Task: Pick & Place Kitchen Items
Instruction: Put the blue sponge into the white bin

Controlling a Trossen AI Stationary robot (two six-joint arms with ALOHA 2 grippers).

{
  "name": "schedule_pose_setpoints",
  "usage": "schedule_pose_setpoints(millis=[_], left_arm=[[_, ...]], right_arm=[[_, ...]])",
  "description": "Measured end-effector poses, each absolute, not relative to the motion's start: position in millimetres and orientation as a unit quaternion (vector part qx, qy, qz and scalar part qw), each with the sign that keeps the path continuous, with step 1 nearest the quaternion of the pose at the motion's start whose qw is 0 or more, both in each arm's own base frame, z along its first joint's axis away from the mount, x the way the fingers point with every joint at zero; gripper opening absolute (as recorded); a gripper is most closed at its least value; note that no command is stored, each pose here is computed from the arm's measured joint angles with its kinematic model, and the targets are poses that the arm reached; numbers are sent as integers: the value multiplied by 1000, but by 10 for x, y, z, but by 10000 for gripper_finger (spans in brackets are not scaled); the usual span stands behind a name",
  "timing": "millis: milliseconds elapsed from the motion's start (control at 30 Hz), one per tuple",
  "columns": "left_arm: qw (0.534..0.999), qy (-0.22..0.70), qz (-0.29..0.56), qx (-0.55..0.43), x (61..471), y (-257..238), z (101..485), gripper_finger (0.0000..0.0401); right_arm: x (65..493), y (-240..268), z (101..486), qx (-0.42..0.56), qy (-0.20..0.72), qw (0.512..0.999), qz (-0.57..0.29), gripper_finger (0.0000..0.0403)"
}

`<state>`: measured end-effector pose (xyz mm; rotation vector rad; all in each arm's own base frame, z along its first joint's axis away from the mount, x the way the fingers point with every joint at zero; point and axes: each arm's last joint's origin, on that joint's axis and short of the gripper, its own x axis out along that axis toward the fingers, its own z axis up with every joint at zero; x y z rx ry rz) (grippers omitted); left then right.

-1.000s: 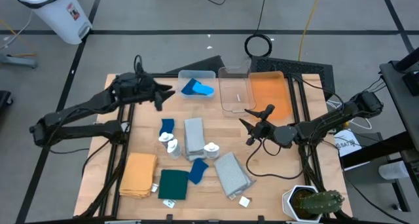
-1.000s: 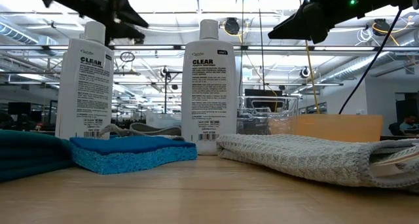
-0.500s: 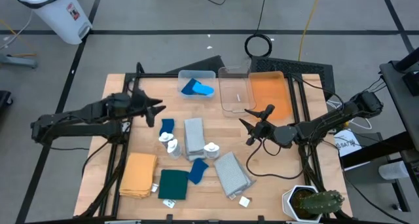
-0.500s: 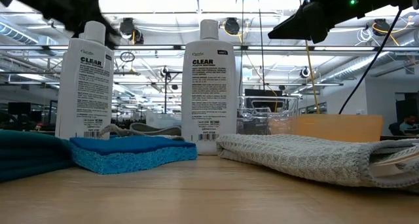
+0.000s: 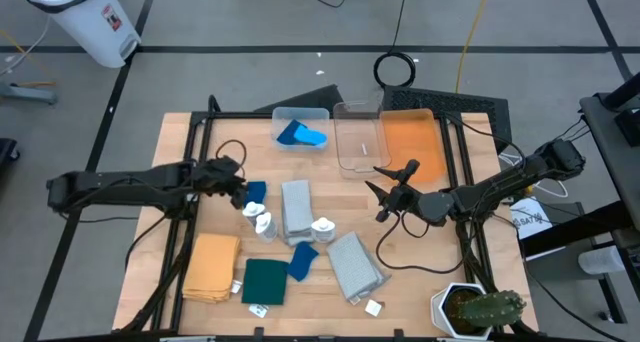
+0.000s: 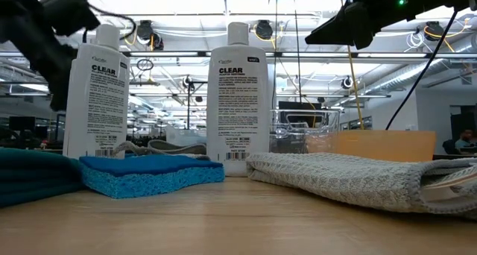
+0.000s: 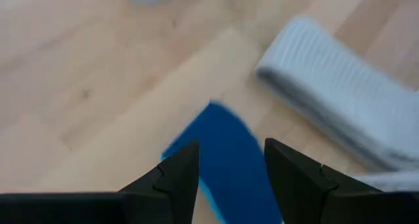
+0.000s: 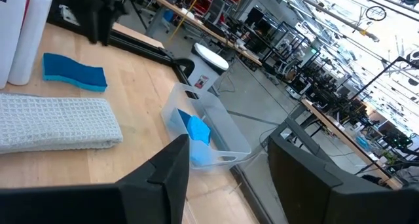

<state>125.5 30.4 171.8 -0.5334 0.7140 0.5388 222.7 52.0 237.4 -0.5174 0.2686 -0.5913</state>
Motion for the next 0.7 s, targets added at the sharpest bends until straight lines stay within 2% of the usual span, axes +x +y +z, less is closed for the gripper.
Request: schedule_pose_setpoints(millis=[300, 500, 700], left_arm=[[833, 396, 275, -272, 1294, 310, 1405, 177], [800, 416, 363, -234, 1296, 367, 1297, 177], [756, 397, 475, -213, 1244, 504, 1290, 177]], right_arm=[[2226, 520, 2372, -248, 130, 916, -288, 172], [2226, 519, 2373, -241, 127, 918, -289, 171], [2227, 519, 2372, -241, 128, 918, -289, 171]])
